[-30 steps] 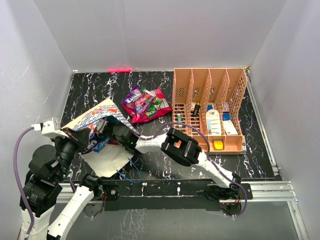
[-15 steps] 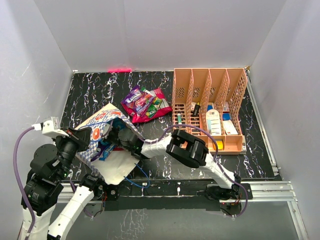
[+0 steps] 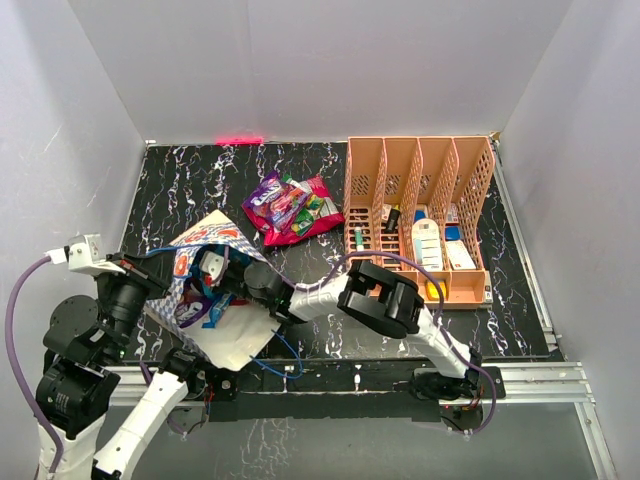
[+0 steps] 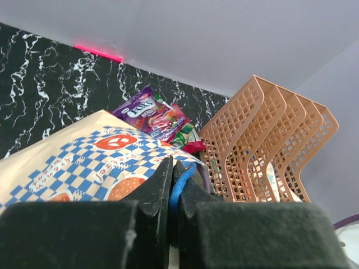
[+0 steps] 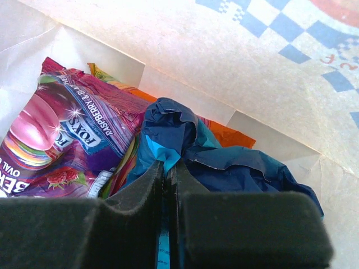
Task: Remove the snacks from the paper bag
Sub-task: Take out the snack from the paper bag.
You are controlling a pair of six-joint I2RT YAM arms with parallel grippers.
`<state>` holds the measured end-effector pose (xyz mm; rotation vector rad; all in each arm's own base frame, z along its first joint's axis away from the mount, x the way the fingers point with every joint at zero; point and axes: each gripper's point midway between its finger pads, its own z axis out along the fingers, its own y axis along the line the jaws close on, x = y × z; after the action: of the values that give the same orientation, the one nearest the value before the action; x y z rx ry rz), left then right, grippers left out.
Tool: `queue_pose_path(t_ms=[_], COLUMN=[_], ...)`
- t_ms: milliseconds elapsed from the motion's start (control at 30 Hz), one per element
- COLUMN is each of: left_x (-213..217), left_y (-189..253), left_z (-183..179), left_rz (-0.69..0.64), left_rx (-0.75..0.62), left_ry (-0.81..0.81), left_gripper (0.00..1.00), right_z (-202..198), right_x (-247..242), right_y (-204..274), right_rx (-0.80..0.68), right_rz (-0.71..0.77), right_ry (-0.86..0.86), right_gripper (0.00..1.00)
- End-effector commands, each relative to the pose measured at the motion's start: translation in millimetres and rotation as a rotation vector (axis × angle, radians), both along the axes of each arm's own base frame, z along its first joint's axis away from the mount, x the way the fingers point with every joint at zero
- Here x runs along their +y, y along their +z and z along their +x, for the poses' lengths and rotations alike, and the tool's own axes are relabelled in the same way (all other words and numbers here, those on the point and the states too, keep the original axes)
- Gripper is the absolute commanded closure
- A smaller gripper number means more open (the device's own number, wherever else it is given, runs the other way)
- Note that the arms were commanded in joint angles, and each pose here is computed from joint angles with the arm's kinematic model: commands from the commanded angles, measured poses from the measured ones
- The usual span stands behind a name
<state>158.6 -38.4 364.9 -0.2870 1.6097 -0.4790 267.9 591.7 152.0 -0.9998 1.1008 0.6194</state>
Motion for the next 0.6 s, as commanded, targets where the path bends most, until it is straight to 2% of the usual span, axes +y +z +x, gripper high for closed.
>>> queue_pose_path(t_ms=[0,100,200,567], left_x=[1,-2,1,21], left_y=[38,22,9,0], left_z=[-1,4,5,-2], left_rz=[-0.012,-0.004,-0.017,-0.044], left_rx=[-0.115,-0.062,-0.028,0.001], left_ry=[-0.002,-0.006,0.019,0.123], left_gripper=[1.00,1.00,1.00,1.00], right_z=[-14,-28,-42,-73], right_x=[-10,-5,-10,-26], right_y=[118,131,155,225], right_rx=[-0.095,-0.119,-0.157,-0.201], right_rz=[0.235,0.202,0.259,0.395], right_ry=[0.025,0.061,0.090,0.146], right_gripper=[0.93,0.93,0.93,0.93])
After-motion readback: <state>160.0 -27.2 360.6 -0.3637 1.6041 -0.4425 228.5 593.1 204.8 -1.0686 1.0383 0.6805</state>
